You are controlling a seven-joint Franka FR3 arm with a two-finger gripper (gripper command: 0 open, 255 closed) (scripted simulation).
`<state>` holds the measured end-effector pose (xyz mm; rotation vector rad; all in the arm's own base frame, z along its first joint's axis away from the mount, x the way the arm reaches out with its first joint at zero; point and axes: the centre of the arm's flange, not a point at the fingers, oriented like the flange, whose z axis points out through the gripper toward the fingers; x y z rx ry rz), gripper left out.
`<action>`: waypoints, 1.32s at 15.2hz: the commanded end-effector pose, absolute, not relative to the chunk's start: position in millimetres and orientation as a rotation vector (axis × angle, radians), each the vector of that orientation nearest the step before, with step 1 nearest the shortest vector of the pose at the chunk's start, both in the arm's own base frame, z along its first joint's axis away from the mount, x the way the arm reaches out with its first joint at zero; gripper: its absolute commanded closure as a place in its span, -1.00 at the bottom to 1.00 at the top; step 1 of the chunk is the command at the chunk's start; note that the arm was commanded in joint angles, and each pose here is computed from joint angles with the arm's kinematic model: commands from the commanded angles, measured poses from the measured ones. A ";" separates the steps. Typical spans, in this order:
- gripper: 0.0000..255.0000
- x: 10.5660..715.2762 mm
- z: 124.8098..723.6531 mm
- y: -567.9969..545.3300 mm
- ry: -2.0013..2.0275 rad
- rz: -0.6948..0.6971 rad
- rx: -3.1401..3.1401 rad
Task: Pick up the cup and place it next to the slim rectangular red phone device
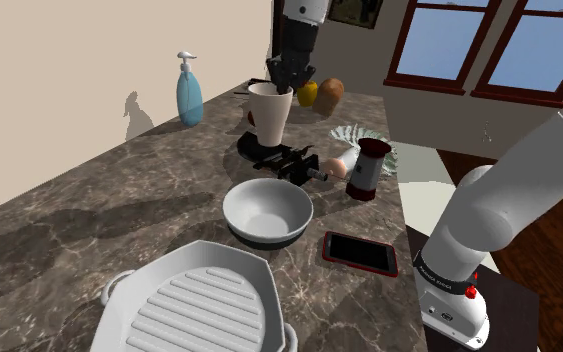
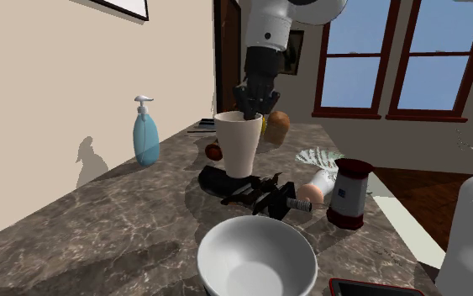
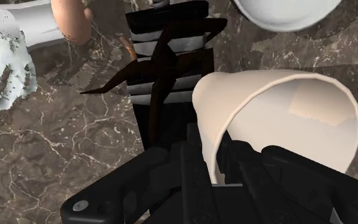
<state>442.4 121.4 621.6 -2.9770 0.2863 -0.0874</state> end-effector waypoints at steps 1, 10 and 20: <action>1.00 418.0 630.7 115.9 0.286 -0.088 -2.976; 1.00 305.1 660.5 93.9 0.286 -0.088 -2.976; 1.00 179.6 693.5 69.5 0.286 -0.088 -2.976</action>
